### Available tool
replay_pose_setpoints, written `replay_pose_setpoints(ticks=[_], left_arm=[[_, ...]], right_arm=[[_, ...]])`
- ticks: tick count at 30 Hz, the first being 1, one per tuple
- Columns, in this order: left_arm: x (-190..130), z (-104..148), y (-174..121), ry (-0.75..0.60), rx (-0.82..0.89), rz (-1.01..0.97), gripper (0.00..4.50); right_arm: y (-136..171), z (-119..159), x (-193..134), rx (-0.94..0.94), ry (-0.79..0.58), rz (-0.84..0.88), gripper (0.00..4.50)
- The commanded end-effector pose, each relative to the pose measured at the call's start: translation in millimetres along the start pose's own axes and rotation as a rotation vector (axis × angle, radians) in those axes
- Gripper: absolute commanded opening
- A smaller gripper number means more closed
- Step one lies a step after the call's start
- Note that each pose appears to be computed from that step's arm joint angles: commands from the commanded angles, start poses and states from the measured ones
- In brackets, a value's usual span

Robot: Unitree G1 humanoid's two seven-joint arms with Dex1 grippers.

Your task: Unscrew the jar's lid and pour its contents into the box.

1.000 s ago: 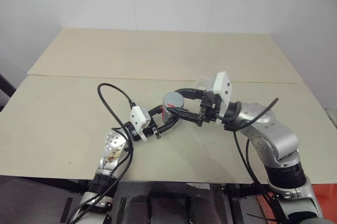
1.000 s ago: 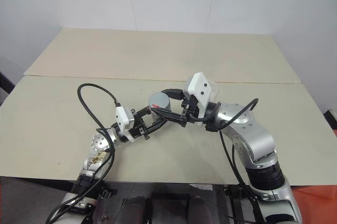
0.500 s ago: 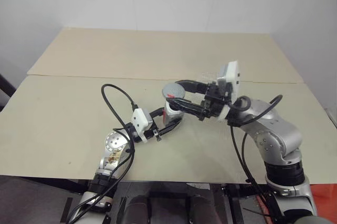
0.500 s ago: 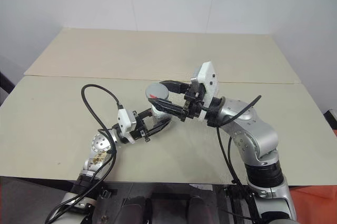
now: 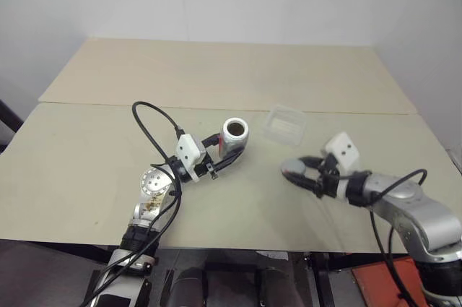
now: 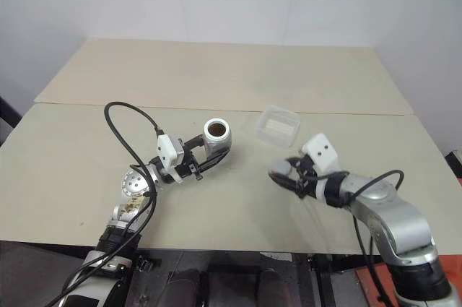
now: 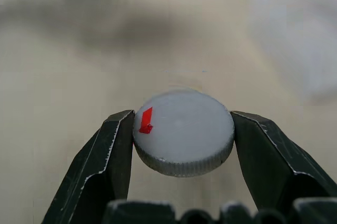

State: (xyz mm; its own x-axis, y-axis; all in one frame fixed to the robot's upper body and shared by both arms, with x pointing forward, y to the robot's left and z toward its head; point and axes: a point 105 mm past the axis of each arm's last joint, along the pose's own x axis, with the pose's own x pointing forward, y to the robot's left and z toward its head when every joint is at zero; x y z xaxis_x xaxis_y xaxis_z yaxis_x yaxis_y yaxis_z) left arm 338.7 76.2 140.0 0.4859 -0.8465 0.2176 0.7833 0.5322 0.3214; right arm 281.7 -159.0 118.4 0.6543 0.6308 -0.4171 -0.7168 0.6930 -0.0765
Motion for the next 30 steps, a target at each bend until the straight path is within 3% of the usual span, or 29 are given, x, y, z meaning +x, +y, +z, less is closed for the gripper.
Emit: replay_pose_setpoints(ticks=[1, 6, 7, 10, 11, 15, 23, 30], left_arm=[[6.8, 7.7, 4.0, -0.017, 0.027, -0.012, 2.09], [9.9, 7.2, 6.5, -0.012, 0.031, -0.017, 2.09], [10.6, 6.6, 6.8, -0.007, 0.033, -0.018, 2.09], [14.8, 2.3, 10.4, 0.029, 0.052, -0.020, 2.09], [16.6, 0.3, 12.6, 0.044, 0.062, -0.020, 2.09], [31.0, -5.0, 28.7, 0.113, 0.119, -0.003, 2.09], [96.0, 1.3, 77.6, 0.331, 0.301, 0.104, 2.09], [141.2, 18.6, 76.5, 0.479, 0.521, 0.133, 2.09]], right_arm=[[1.7, 1.2, -1.6, -0.048, 0.029, -0.028, 2.77], [-0.2, -9.2, 0.1, -0.061, 0.084, -0.056, 2.77], [1.1, -9.4, -0.8, -0.086, 0.090, -0.050, 3.49], [-0.9, -7.4, -3.3, -0.102, 0.089, -0.074, 4.41], [-1.6, -6.6, -4.3, -0.116, 0.089, -0.082, 4.48], [-13.1, 2.8, -9.0, -0.140, 0.064, -0.177, 4.48], [-17.1, 30.3, -12.2, -0.146, -0.062, -0.247, 4.48], [-8.1, 35.2, -13.1, -0.127, -0.115, -0.289, 4.48]])
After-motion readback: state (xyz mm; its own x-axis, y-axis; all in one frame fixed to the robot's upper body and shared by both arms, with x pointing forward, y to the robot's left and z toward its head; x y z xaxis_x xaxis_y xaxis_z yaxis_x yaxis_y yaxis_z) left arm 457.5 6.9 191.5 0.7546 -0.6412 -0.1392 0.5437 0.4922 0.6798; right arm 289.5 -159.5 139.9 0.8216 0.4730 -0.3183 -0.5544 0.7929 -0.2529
